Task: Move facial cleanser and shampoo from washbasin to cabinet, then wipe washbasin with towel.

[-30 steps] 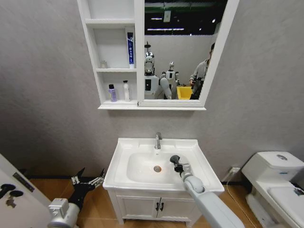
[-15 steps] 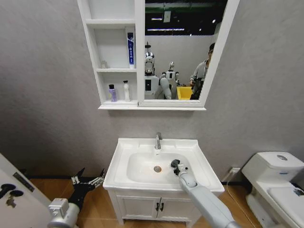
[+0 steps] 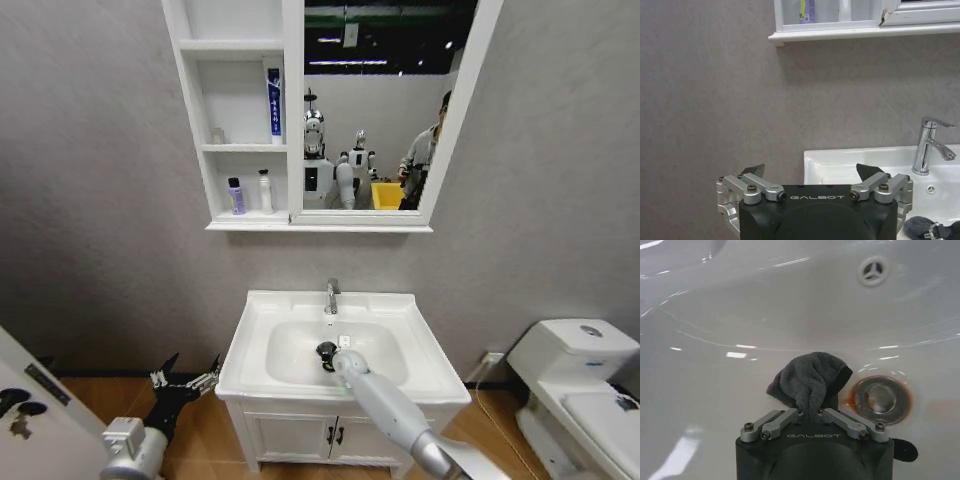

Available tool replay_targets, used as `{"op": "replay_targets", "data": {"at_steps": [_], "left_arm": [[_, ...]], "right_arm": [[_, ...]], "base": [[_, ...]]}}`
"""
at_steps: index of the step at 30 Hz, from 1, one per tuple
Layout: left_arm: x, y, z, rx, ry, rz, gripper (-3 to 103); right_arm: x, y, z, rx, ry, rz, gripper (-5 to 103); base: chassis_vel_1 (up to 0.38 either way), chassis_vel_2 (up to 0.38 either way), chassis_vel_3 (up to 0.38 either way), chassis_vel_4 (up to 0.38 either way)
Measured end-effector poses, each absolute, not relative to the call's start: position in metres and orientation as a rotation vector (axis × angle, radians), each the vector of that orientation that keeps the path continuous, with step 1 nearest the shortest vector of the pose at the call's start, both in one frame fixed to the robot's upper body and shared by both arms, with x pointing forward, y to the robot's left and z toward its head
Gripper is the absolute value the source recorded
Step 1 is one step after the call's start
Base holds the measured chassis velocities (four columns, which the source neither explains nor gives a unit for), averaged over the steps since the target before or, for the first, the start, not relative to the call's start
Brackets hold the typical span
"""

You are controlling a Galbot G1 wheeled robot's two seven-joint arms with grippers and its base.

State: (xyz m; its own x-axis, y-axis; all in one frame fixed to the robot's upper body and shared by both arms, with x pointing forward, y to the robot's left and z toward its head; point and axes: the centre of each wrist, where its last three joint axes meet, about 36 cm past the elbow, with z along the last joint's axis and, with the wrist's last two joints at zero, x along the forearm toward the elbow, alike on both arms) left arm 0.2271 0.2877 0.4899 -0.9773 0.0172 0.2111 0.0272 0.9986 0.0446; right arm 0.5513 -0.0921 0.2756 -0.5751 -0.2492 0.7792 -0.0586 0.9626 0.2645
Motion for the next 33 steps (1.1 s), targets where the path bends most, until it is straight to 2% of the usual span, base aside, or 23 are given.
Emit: {"op": "replay_targets", "data": {"at_steps": [4,7,13,16,23,26,28,31,33], "left_arm": [[0.227,0.288,0.490,-0.033,-2.928,-0.070,100],[0.227,0.288,0.490,-0.032,-2.928,-0.070,100],[0.227,0.288,0.490,-0.033,-2.928,-0.070,100],[0.227,0.288,0.490,-0.033,-2.928,-0.070,100],[0.227,0.288,0.490,-0.033,-2.928,-0.070,100],[0.227,0.288,0.490,-0.033,-2.928,-0.070,100],[0.227,0.288,0.490,-0.033,-2.928,-0.070,100],[0.227,0.288,0.490,-0.033,-2.928,-0.070,100],[0.227,0.288,0.490,-0.033,-2.928,-0.070,100]], "right_arm": [[0.549,-0.091,0.278,0.209,-2.194,-0.238,5],[0.553,-0.130,0.269,0.098,-2.267,-0.052,5],[0.547,-0.180,0.265,0.014,-2.314,0.071,5],[0.543,-0.175,0.266,0.033,-2.310,0.035,5],[0.536,-0.101,0.273,0.182,-2.244,-0.158,5],[0.537,-0.089,0.274,0.182,-2.242,-0.166,5],[0.538,-0.093,0.274,0.162,-2.248,-0.155,5],[0.537,-0.140,0.270,0.065,-2.279,-0.096,5],[0.536,-0.153,0.269,0.046,-2.290,-0.079,5]], "base": [[0.000,0.000,0.000,0.000],[0.000,0.000,0.000,0.000],[0.000,0.000,0.000,0.000],[0.000,0.000,0.000,0.000],[0.000,0.000,0.000,0.000],[0.000,0.000,0.000,0.000],[0.000,0.000,0.000,0.000],[0.000,0.000,0.000,0.000],[0.000,0.000,0.000,0.000]]}}
